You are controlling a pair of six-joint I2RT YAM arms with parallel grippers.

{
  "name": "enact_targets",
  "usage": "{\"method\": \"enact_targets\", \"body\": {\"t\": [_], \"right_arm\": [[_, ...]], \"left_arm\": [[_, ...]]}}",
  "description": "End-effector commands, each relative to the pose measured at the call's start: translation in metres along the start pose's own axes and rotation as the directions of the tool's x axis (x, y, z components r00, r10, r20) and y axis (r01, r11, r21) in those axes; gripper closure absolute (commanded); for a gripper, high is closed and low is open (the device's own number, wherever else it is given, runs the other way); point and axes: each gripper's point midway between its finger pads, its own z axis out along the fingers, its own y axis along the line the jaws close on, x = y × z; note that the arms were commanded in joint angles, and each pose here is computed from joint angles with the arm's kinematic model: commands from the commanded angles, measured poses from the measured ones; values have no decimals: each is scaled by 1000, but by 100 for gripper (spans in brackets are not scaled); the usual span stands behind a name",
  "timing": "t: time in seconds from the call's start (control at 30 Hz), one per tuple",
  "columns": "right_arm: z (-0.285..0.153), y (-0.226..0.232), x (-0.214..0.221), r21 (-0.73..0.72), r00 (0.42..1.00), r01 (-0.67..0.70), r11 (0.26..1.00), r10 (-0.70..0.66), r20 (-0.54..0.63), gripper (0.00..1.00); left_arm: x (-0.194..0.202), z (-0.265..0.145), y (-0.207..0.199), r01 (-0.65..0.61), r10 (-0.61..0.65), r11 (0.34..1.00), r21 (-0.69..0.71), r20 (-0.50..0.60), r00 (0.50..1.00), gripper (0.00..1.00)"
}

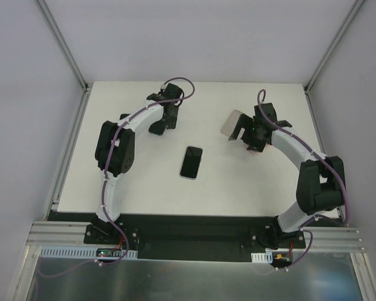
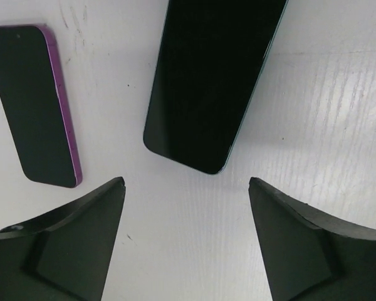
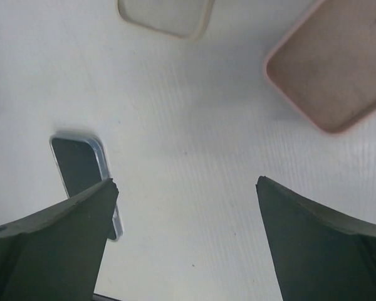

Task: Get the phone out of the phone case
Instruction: Place the phone at the center of the board, then pick up the phone at the center of the board.

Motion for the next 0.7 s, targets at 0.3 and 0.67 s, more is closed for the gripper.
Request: {"method": "enact_targets", "body": {"t": [0.3, 0.67], "right_arm": [[-51, -19, 58, -13, 998, 27, 1000, -26, 63, 4], [-62, -25, 68, -14, 998, 31, 999, -30, 58, 4]], "left_arm": [[47, -97, -74, 182, -150, 835, 518, -105, 983, 7], [141, -117, -144, 16, 100, 791, 611, -155, 983, 1]]}}
